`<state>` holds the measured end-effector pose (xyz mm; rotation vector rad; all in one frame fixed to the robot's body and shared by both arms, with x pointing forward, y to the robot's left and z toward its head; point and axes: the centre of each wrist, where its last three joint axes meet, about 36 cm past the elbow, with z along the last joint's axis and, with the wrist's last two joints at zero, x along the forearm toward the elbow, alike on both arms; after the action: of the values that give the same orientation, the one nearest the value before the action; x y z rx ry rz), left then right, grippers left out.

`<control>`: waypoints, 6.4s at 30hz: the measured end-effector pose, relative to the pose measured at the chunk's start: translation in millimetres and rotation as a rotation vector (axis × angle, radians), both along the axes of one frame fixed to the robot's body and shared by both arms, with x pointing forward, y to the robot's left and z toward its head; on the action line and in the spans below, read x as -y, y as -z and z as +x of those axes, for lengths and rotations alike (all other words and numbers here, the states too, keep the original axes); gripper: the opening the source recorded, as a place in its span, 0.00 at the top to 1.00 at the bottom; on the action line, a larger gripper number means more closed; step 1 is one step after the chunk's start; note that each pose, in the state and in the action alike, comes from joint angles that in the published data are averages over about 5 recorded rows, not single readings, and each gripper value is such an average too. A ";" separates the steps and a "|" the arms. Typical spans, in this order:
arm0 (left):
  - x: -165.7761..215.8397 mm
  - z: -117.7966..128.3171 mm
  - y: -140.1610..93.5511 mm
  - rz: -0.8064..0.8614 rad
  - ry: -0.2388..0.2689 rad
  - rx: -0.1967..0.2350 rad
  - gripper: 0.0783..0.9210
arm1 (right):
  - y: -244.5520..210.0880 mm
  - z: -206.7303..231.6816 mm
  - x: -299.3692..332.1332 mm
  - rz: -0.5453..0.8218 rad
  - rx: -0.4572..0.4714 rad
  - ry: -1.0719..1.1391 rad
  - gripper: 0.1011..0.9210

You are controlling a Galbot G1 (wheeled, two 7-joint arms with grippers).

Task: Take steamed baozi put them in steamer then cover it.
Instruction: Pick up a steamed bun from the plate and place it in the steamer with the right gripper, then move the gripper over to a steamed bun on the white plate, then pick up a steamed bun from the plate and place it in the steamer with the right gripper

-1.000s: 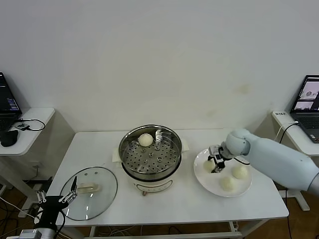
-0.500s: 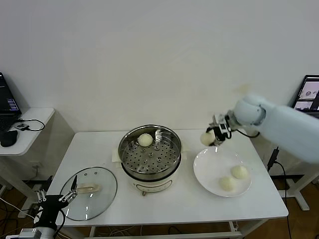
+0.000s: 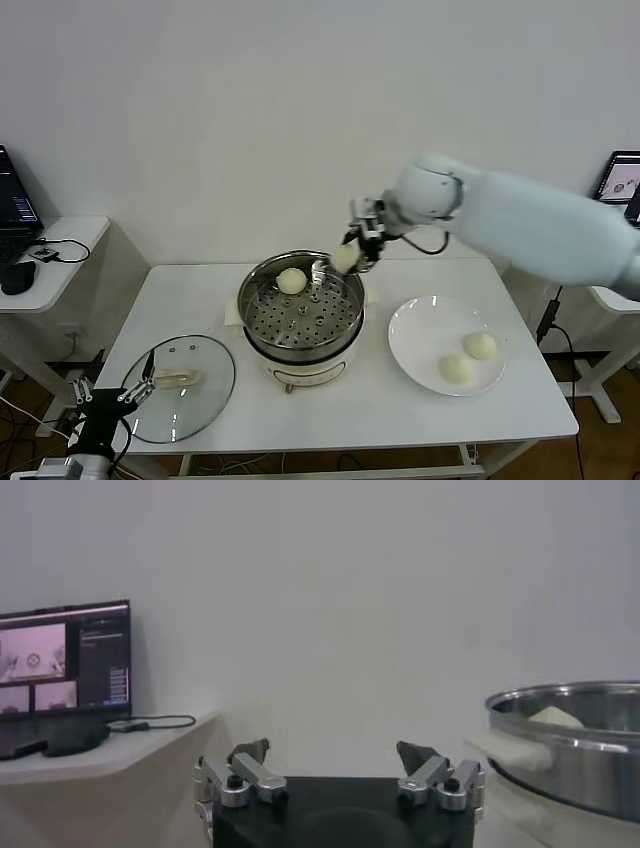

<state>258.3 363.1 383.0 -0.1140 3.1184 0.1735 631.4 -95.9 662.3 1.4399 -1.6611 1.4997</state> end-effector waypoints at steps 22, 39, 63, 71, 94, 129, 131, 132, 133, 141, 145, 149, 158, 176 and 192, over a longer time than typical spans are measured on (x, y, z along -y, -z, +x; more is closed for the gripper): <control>2.5 0.4 -0.7 -0.006 -0.005 0.009 0.12 | 84.3 -3.6 -119.6 0.027 -0.074 -0.008 0.36; 1.0 -0.2 -3.7 0.002 -0.005 0.017 0.12 | 83.8 2.9 -119.0 0.015 -0.060 -0.017 0.12; 2.9 3.8 3.2 0.008 0.019 0.000 0.12 | 2.0 -7.1 134.5 -0.227 -0.051 -0.096 0.12; 4.6 1.9 3.1 0.009 0.023 -0.003 0.12 | 35.8 -34.5 209.1 -0.299 -0.083 -0.044 0.12; 0.7 -0.1 5.8 0.019 0.012 -0.016 0.12 | 166.4 -65.5 262.1 -0.334 -0.208 0.063 0.12; -2.1 -0.8 9.3 0.018 0.000 -0.021 0.12 | 204.0 -57.0 249.3 -0.299 -0.212 0.108 0.35; -2.7 -0.7 9.0 0.019 -0.001 -0.020 0.12 | 200.1 -56.0 249.6 -0.296 -0.208 0.110 0.37; -3.0 -0.6 8.8 0.020 -0.001 -0.020 0.12 | 197.5 -55.4 249.7 -0.295 -0.205 0.111 0.37; -3.2 -0.4 8.6 0.021 -0.001 -0.019 0.12 | 194.4 -54.6 249.9 -0.293 -0.202 0.112 0.38; -3.9 2.2 6.3 0.024 0.003 -0.012 0.12 | 147.2 -41.0 247.6 -0.264 -0.150 0.117 0.38; -4.1 2.9 5.8 0.026 0.006 -0.011 0.12 | 111.0 -28.2 241.1 -0.234 -0.101 0.114 0.38; -3.5 3.4 5.8 0.025 0.008 -0.011 0.12 | 69.5 -15.4 227.8 -0.201 -0.041 0.102 0.38; -2.4 3.4 6.1 0.021 0.009 -0.007 0.12 | -9.2 3.5 163.9 -0.144 0.077 0.009 0.37; -3.0 -1.0 2.7 0.018 -0.012 0.006 0.12 | 11.0 0.8 -5.0 -0.127 0.066 -0.344 0.37; -1.0 -0.6 -0.2 0.006 -0.025 0.022 0.12 | 68.9 -16.0 -63.0 -0.232 0.073 -0.659 0.37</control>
<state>257.7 364.1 383.3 -0.1535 3.0958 0.1804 615.4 -32.8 593.4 1.9167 -1.0324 2.0229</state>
